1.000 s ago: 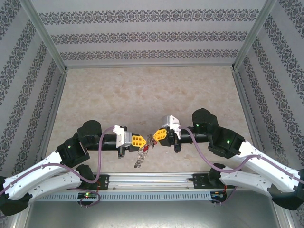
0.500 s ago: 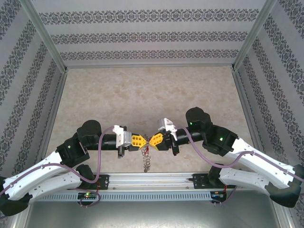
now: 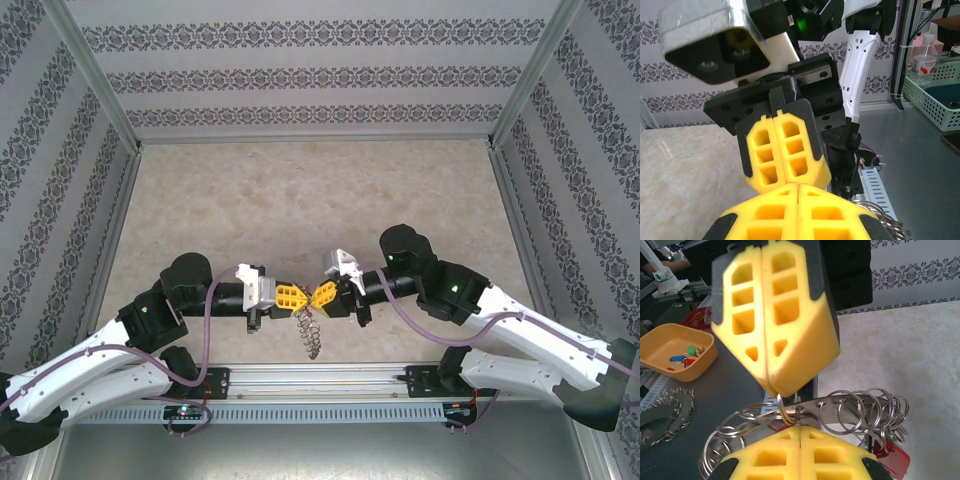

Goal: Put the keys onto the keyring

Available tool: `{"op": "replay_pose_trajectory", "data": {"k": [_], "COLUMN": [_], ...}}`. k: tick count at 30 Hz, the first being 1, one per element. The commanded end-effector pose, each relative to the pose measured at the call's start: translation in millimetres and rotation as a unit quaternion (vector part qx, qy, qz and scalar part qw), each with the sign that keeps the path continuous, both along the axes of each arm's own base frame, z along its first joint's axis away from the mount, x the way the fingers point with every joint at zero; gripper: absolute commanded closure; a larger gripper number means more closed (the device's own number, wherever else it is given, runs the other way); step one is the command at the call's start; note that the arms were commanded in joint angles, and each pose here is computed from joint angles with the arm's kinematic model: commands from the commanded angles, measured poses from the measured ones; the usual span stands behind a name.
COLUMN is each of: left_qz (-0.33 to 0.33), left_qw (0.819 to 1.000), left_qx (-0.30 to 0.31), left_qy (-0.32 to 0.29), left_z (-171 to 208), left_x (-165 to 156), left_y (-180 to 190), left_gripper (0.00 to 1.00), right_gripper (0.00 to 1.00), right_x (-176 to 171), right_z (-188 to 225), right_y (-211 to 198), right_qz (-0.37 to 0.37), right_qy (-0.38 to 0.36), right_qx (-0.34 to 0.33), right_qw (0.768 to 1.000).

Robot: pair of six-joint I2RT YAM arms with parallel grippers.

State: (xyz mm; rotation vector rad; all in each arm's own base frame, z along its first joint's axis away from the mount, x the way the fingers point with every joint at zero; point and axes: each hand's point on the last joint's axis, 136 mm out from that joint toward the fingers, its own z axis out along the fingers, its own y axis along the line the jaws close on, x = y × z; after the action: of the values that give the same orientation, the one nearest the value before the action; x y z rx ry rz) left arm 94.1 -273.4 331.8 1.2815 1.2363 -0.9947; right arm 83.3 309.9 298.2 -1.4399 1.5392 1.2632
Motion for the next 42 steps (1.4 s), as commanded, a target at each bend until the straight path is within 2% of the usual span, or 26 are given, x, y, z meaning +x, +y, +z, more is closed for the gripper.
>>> {"op": "replay_pose_trajectory", "data": {"k": [1, 7, 12, 16, 19, 22, 27, 37, 42], "left_qz": [-0.005, -0.004, -0.001, -0.002, -0.005, -0.009, -0.013, -0.019, -0.019], "left_qw": [0.998, 0.998, 0.998, 0.998, 0.998, 0.998, 0.998, 0.997, 0.997], "left_qx": [-0.050, -0.051, -0.051, -0.053, -0.055, -0.058, -0.060, -0.068, -0.070], "left_qy": [-0.026, -0.026, -0.027, -0.028, -0.027, -0.024, -0.021, -0.018, -0.017], "left_z": [27, 27, 28, 29, 29, 30, 30, 34, 33], "left_x": [-2, -1, -1, -1, -1, -2, -3, -3, -3], "left_y": [3, 3, 6, 5, 4, 4, 3, 1, 1], "left_gripper": [1.00, 1.00, 1.00, 1.00, 1.00, 1.00, 1.00, 1.00, 1.00], "right_gripper": [1.00, 1.00, 0.99, 0.91, 0.77, 0.63, 0.55, 0.51, 0.56], "right_x": [-2, -1, 2, 17, 29, 19, 8, -4, -9], "right_z": [-5, -2, 4, 10, 12, 22, 28, 43, 37], "right_y": [1, 3, -6, -19, -32, -35, -27, -12, -6], "right_qz": [0.009, 0.012, -0.016, -0.085, -0.140, -0.127, -0.095, -0.059, -0.038], "right_qy": [-0.002, -0.003, -0.020, -0.059, -0.095, -0.098, -0.095, -0.106, -0.093], "right_qx": [0.003, 0.009, 0.020, 0.031, 0.051, 0.111, 0.151, 0.195, 0.190], "right_qw": [1.000, 1.000, 0.999, 0.994, 0.984, 0.981, 0.979, 0.973, 0.977]}}
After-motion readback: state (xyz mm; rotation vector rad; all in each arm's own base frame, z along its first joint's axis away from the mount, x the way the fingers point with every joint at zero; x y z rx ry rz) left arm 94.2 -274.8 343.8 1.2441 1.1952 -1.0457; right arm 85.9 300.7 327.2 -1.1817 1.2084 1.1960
